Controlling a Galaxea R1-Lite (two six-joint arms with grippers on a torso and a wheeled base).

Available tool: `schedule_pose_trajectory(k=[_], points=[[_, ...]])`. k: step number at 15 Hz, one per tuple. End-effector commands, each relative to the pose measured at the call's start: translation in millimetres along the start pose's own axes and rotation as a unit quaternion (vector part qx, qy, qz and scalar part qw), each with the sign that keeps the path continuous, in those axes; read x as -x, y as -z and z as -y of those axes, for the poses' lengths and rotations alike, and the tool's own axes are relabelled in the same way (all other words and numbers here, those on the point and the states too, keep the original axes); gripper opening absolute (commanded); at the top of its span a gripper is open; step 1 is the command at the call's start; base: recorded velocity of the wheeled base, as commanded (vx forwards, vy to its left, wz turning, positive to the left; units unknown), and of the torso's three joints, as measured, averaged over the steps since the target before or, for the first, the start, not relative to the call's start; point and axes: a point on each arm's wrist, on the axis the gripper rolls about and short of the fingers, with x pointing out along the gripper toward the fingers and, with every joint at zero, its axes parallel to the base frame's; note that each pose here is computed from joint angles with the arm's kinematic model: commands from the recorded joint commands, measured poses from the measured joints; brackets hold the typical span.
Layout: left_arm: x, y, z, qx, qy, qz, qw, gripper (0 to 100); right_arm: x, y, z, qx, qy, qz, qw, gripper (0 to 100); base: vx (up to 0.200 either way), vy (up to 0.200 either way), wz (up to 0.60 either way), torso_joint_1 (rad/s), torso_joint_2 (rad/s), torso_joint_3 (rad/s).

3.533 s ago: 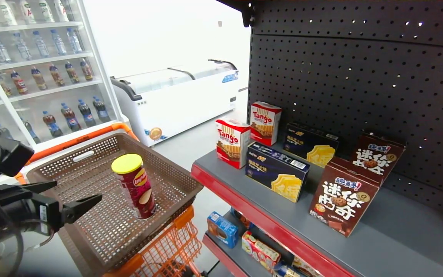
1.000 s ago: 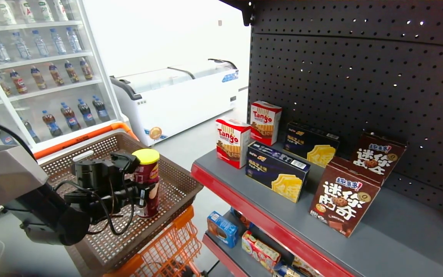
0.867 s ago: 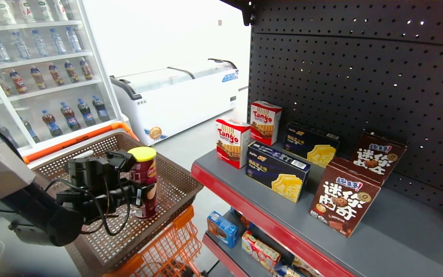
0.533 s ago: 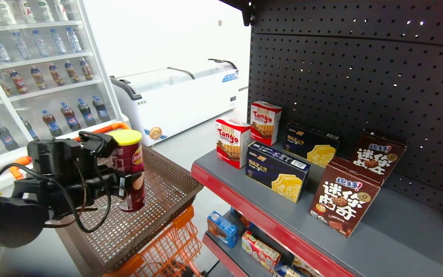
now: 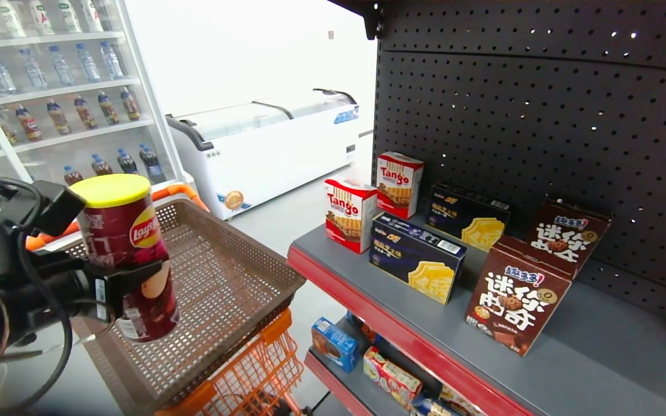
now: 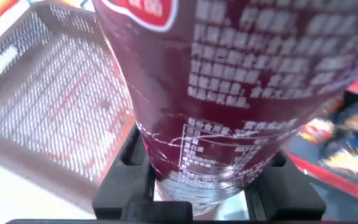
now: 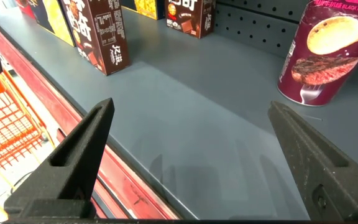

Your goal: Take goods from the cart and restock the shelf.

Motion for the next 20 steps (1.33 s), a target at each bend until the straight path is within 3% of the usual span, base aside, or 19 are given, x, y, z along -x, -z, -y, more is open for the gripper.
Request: schedule_pose_trajectory(k=[1, 2, 4, 7, 9, 10, 14, 15, 16, 17, 20], points=[[32, 15.2, 7.3, -0.005, -0.001, 0.024, 0.9997, 0, 0, 0, 0, 0.0, 0.0, 0.0, 1.0, 100, 0.0, 0.0, 0.0, 0.0, 0.0, 0.0], [41, 19.0, 9.1, -0.004, 0.001, 0.038, 0.9993, 0, 0, 0, 0, 0.0, 0.0, 0.0, 1.0, 100, 0.0, 0.0, 0.0, 0.0, 0.0, 0.0], [49, 23.7, 11.3, -0.004, 0.013, 0.042, 0.999, 0, 0, 0, 0, 0.0, 0.0, 0.0, 1.0, 100, 0.0, 0.0, 0.0, 0.0, 0.0, 0.0], [48, 13.7, 11.3, -0.01, 0.021, 0.056, 0.9981, 0, 0, 0, 0, 0.0, 0.0, 0.0, 1.0, 100, 0.0, 0.0, 0.0, 0.0, 0.0, 0.0], [44, 10.5, 19.1, -0.015, 0.074, 0.058, 0.9954, 0, 0, 0, 0, 0.0, 0.0, 0.0, 1.0, 100, 0.0, 0.0, 0.0, 0.0, 0.0, 0.0], [45, 9.3, 23.2, -0.02, 0.132, 0.064, 0.9889, 0, 0, 0, 0, 0.0, 0.0, 0.0, 1.0, 100, 0.0, 0.0, 0.0, 0.0, 0.0, 0.0], [29, -5.9, 47.1, -0.036, 0.234, 0.062, 0.9695, 0, 0, 0, 0, 0.0, 0.0, 0.0, 1.0, 100, 0.0, 0.0, 0.0, 0.0, 0.0, 0.0], [27, -11.7, 56.7, -0.022, 0.285, 0.062, 0.9561, 0, 0, 0, 0, 0.0, 0.0, 0.0, 1.0, 100, 0.0, 0.0, 0.0, 0.0, 0.0, 0.0], [27, -12.9, 62.1, -0.018, 0.316, 0.058, 0.9467, 0, 0, 0, 0, 0.001, 0.0, 0.0, 1.0, 100, 0.0, 0.0, 0.0, 0.0, 0.0, 0.0], [26, -12.0, 65.7, -0.02, 0.33, 0.053, 0.9421, 0, 0, 0, 0, 0.001, 0.0, 0.0, 1.0, 100, 0.0, 0.0, 0.0, 0.0, 0.0, 0.0], [20, -9.1, 81.4, -0.031, 0.413, 0.037, 0.9095, 0, 0, 0, 0, 0.0, -0.001, 0.0, 1.0, 100, 0.0, 0.0, 0.0, 0.0, 0.0, 0.0]])
